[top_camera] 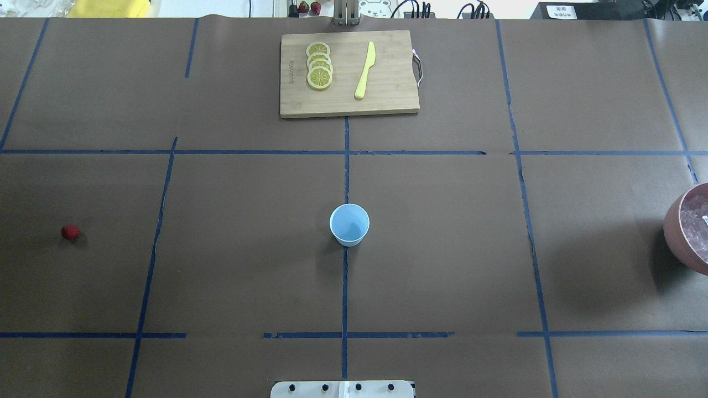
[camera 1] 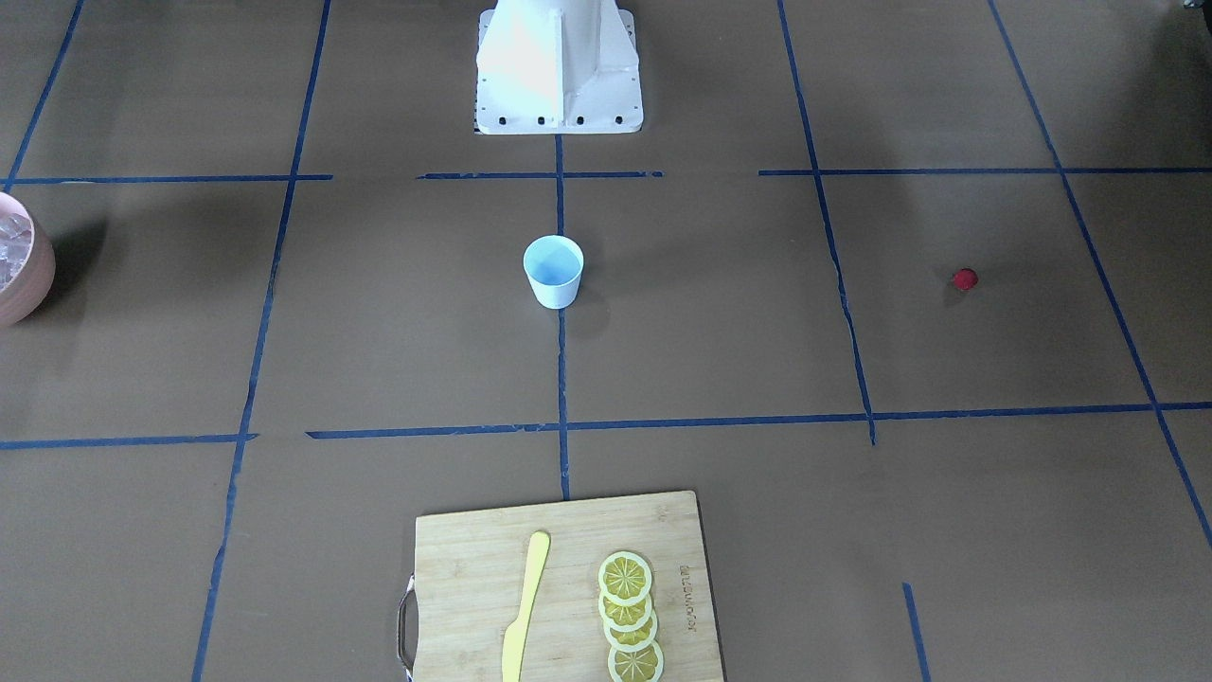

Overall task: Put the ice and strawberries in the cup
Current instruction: 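Grasp an ice cube from the pink bowl with the right gripper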

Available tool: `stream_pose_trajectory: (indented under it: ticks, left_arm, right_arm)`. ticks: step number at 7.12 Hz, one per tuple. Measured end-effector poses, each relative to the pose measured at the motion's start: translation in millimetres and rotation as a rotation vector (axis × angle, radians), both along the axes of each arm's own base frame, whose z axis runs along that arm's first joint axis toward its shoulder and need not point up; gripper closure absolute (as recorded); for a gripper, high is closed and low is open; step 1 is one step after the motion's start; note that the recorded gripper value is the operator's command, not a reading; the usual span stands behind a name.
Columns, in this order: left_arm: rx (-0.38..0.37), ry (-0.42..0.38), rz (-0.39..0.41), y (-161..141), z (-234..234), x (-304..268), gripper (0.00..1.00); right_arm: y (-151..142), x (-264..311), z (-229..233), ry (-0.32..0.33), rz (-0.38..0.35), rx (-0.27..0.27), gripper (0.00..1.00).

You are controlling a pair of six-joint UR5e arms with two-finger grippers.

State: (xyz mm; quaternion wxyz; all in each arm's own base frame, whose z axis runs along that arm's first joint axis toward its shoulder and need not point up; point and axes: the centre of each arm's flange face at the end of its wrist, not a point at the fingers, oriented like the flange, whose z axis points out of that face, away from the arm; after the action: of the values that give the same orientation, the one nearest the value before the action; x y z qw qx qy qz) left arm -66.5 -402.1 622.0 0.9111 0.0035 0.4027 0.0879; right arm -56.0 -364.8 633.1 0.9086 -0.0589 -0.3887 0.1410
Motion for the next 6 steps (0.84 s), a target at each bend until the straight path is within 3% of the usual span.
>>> stream_pose_trajectory:
  ticks: [4,6]
  left_arm:
    - [0.007,0.0,0.001,-0.3,-2.5,0.0,0.0]
    - [0.009,0.001,0.0,-0.4,-3.6,-0.1,0.0]
  right_arm:
    - [5.5,-12.9,16.9,0.012,-0.035,-0.037,0.19]
    - [3.1,-18.4,16.8,0.013,-0.047,-0.031,0.27]
